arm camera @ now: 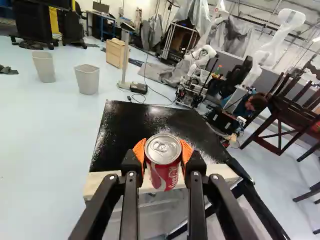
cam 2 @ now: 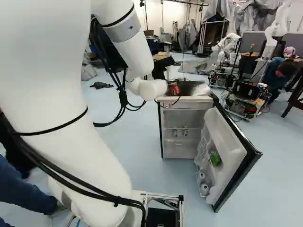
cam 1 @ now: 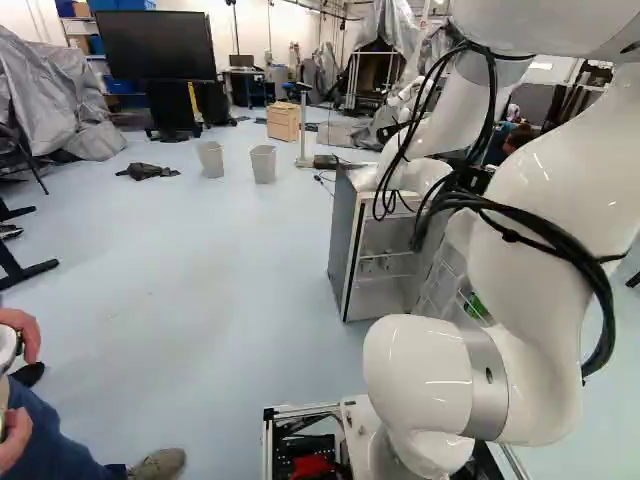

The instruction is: Grab a drink from the fridge

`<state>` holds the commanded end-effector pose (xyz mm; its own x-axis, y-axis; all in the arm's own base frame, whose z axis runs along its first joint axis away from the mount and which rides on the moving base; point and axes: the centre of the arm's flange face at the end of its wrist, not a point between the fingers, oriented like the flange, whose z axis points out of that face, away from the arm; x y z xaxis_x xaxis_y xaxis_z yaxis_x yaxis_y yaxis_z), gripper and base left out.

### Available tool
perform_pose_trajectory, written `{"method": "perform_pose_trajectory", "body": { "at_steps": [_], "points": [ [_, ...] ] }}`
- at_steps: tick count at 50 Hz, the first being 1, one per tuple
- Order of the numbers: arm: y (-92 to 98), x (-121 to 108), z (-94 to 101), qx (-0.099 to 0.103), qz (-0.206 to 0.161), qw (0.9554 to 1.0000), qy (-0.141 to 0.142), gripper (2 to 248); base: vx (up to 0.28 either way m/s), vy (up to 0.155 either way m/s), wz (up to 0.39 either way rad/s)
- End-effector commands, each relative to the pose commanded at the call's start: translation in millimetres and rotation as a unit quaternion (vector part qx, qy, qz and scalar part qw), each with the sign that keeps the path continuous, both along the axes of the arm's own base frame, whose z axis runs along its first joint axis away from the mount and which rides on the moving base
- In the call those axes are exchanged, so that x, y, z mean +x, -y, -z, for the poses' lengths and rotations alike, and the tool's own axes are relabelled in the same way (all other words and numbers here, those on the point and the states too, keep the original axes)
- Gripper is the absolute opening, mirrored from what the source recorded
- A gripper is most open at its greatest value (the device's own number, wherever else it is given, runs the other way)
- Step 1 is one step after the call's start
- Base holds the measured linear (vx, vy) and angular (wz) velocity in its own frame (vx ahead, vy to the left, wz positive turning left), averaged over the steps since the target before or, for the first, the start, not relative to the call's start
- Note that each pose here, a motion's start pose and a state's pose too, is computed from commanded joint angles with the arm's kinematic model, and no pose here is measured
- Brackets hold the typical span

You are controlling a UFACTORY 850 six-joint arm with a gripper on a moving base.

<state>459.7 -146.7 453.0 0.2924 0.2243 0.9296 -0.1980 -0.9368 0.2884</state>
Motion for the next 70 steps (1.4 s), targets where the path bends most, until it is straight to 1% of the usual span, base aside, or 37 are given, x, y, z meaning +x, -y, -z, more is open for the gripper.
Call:
{"method": "perform_pose_trajectory", "body": {
  "at_steps": [9,28,45,70],
  "points": [
    [-2.0,15.3,-2.5,-0.001,-0.007,1.0,0.004,94,0.0,0.0,0.0],
    [-6.0,48.3,-1.1,-0.002,-0.02,0.9998,0.006,94,0.0,0.0,0.0],
    [-7.9,70.3,4.4,0.003,-0.026,0.9996,-0.013,94,0.0,0.0,0.0],
    [-7.3,88.5,12.7,0.011,-0.029,0.9984,-0.048,94,0.0,0.0,0.0]
  ]
}}
